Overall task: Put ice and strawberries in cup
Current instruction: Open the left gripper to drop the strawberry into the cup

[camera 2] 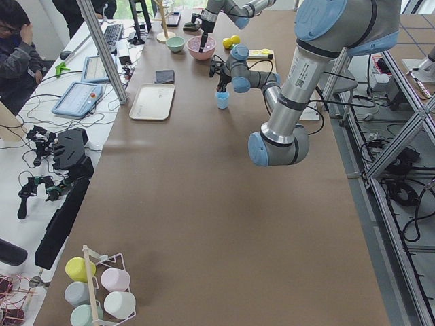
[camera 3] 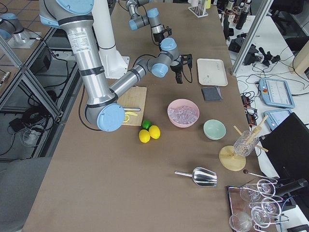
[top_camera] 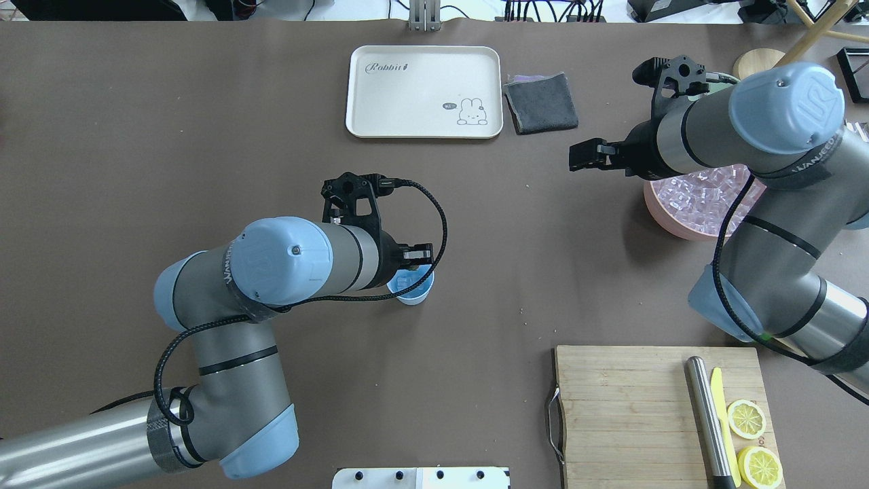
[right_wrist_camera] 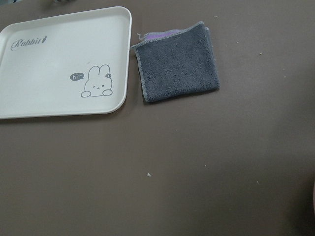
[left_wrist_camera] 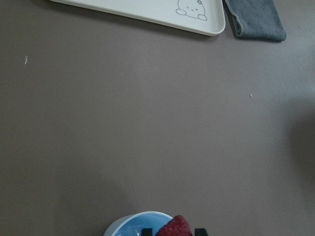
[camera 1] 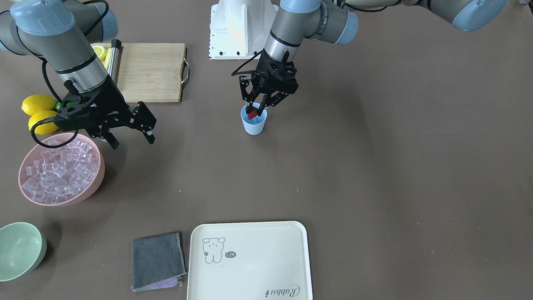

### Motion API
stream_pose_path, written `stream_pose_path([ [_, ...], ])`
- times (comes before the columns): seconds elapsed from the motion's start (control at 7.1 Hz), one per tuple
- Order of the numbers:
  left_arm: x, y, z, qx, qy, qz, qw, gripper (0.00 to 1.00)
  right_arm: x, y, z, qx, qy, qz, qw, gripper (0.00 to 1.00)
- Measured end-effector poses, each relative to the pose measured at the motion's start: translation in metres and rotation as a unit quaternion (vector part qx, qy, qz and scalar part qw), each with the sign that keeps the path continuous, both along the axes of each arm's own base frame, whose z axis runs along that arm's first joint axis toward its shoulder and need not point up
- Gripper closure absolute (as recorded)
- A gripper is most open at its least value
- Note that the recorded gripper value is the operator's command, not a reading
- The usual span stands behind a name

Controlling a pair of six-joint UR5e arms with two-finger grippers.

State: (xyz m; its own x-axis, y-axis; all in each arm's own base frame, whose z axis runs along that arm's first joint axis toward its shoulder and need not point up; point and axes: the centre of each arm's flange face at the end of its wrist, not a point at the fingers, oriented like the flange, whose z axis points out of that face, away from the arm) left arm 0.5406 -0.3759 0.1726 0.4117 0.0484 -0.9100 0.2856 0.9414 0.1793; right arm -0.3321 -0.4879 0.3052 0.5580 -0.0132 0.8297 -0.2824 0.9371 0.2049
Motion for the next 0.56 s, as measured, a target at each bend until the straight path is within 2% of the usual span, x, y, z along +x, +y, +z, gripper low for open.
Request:
stream_pose_path([
  [0.28,-0.003,0.002,0.004,0.006,-0.004,-0.005,1.0,0.02,0.002,-0.002,0.0,-0.001,0.001,0.002,1.0,0.0],
  [0.56,-0.017,-0.003,0.004,0.037,-0.015,-0.005,0.9992,0.02,0.013,-0.007,0.002,-0.009,-0.003,0.002,1.0,0.0],
])
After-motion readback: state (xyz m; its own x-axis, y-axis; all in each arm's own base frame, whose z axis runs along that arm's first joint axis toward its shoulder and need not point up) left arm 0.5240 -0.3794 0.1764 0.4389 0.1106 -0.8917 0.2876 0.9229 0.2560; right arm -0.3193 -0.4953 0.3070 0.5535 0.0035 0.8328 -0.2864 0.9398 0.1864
